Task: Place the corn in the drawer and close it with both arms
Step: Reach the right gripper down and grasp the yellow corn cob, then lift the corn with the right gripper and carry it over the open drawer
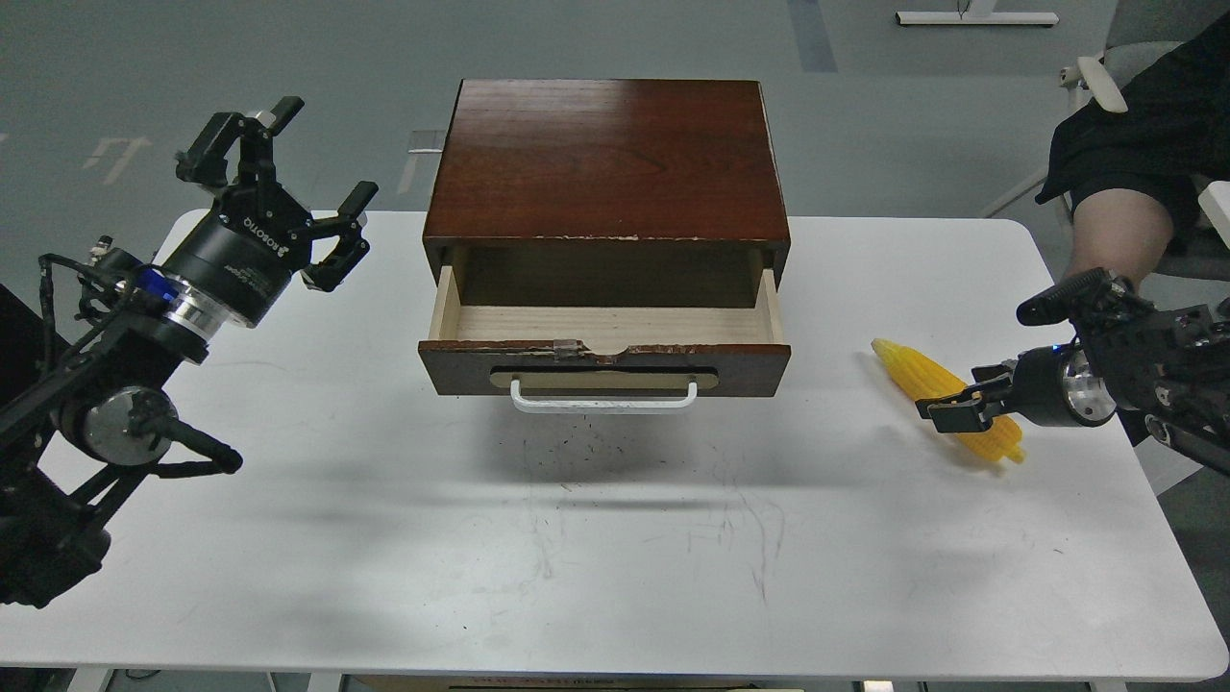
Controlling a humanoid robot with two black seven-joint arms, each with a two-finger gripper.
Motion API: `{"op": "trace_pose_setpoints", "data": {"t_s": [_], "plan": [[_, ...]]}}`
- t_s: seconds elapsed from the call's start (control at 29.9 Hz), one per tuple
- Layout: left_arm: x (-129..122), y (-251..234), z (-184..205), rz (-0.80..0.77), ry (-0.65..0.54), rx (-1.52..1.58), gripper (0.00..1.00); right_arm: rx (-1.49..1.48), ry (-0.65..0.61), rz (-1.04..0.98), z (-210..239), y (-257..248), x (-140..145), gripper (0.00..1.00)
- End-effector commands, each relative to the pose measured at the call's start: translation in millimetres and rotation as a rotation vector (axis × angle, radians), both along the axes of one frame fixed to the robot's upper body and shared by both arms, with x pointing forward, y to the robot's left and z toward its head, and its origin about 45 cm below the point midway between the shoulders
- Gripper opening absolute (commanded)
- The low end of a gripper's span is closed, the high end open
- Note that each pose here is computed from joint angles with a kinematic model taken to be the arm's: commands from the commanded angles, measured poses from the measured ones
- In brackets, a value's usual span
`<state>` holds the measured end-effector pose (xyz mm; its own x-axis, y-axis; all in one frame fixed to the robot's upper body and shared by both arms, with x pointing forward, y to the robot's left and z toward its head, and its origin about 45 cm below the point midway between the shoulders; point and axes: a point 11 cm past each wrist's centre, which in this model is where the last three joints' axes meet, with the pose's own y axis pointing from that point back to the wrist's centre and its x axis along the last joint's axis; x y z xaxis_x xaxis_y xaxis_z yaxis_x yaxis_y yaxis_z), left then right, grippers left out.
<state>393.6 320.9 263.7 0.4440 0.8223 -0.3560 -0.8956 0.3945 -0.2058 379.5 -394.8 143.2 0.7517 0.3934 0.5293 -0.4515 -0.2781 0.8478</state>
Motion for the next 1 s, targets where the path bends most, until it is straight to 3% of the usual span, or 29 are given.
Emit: {"op": "trace_pose_setpoints", "data": {"t_s": [0.0,0.07,0.17,0.3,0.5,0.74,0.97], "plan": [[0,0,1,0.000,-0.001,-0.001,0.98,0.000,0.007,-0.003,-2,-2,-3,0.32],[0,0,0,0.001,0.000,-0.001,0.98,-0.001,0.008,-0.005,-2,-3,-4,0.16],[0,0,0,-0.001,0.000,-0.001,0.98,0.004,0.008,-0.012,1,-7,-6,0.03],[0,1,1,0.001,-0.002,-0.001,0.98,0.037,-0.025,-0.026,19,-8,-1,0.03],[1,1,3,0.002,-0.007,-0.003,0.98,0.252,-0.202,-0.055,114,21,34,0.04],[1,1,3,0.008,-0.006,-0.004,0.98,0.402,-0.302,0.096,227,108,66,0.04],[2,2,6,0.011,-0.012,-0.005,0.98,0.273,-0.299,0.398,251,215,66,0.06]]}}
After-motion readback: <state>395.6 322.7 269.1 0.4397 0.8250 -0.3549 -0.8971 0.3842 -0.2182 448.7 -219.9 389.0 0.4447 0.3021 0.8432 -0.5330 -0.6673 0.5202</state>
